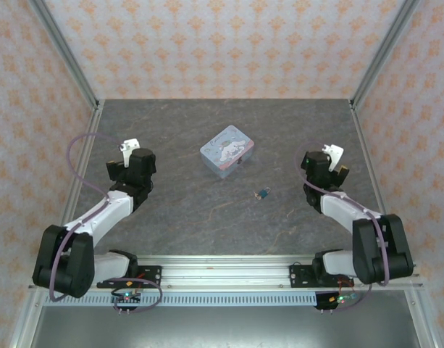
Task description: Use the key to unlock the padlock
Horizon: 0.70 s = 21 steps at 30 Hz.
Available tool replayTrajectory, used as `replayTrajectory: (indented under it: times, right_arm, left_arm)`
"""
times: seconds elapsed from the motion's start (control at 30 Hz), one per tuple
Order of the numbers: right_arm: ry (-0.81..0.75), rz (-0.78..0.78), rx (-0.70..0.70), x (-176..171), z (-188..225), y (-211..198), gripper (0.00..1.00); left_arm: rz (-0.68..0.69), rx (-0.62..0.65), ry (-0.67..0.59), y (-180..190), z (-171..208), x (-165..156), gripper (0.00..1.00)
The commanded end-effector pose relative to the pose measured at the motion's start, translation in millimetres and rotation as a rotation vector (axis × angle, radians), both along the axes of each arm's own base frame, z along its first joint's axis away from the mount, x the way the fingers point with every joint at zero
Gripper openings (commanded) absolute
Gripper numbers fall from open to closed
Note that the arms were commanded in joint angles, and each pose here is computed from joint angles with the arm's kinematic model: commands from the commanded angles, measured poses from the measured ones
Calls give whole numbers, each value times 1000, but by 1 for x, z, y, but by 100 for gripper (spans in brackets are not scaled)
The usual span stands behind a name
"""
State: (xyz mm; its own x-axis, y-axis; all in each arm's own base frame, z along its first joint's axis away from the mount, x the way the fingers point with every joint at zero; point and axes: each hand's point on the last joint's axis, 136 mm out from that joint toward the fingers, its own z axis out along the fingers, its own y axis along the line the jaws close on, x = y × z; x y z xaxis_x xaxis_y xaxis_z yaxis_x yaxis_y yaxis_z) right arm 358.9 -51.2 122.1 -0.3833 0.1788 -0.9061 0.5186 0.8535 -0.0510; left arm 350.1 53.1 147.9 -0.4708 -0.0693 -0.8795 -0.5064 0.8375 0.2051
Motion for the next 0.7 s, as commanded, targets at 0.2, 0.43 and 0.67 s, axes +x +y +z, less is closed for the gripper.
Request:
replayTrajectory:
  times: [0.2,0.43,0.67]
  right_arm:
    - [-153,140,-26,17,-7,14,99]
    - [-101,231,21,27,-32,22,99]
    - [-117,215,79,29,-30,11,99]
  left_arm:
    - [-119,-58,-169,0,-28,24,100]
    - [-240,-84,-130,-16,-50,37,100]
    - [-245,-98,-126,-15,-52,38,100]
